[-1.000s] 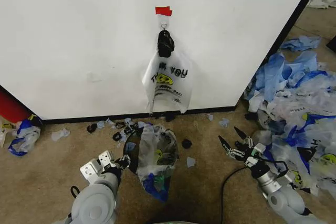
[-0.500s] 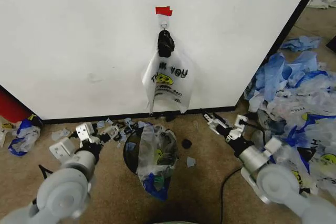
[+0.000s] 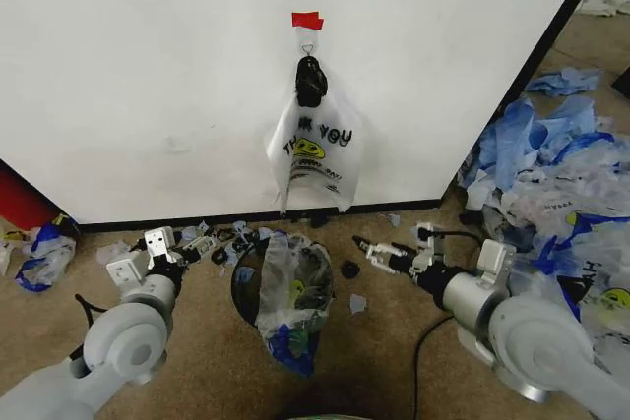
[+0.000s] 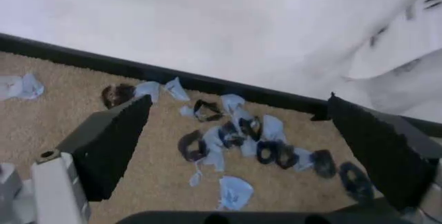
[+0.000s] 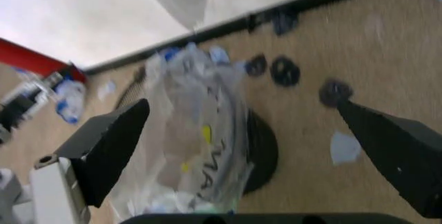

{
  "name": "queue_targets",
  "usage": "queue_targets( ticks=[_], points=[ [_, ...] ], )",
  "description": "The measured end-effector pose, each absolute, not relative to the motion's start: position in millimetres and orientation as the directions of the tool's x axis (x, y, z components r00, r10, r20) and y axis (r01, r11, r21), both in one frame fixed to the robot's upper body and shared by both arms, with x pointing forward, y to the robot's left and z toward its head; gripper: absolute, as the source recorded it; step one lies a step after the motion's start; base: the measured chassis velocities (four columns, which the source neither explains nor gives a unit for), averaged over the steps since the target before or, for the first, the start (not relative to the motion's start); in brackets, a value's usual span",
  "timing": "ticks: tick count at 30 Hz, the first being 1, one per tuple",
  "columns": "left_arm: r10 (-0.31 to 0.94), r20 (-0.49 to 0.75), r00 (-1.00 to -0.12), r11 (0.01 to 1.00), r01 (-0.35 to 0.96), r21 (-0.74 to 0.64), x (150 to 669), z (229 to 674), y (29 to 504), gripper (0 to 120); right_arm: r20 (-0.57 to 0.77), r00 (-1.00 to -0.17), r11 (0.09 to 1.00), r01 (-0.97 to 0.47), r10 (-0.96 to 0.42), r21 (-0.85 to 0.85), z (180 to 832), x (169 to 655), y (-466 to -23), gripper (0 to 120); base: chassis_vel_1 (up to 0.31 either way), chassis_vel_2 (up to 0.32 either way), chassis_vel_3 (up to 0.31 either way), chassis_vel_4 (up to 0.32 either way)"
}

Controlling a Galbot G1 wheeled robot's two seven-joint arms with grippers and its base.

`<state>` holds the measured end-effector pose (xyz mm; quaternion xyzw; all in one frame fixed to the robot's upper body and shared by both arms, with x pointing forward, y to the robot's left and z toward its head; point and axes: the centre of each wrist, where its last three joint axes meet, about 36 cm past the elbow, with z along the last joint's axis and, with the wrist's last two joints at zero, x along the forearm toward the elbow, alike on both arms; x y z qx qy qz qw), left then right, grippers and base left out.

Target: Pick up the garbage bag from the wall and place it over the trash bin.

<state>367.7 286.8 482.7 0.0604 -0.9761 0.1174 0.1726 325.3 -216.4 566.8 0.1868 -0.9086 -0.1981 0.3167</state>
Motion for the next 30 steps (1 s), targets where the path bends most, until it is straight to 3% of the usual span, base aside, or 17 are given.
queue_targets(
  ticks=[12,30],
  points=[
    [-0.119,0.373,-0.92,0.962,-0.2,-0.188,364,470,295,100,0.616,-0.651,0.884,-0.203,-0.444,0.421,537,360,-167,100,0.0,0.0,0.0,0.0],
    [-0.14,0.364,-0.921,0.959,-0.218,-0.183,361,462,295,100,0.636,-0.647,0.894,-0.179,-0.421,0.41,513,393,-123,100,0.0,0.0,0.0,0.0]
  ],
)
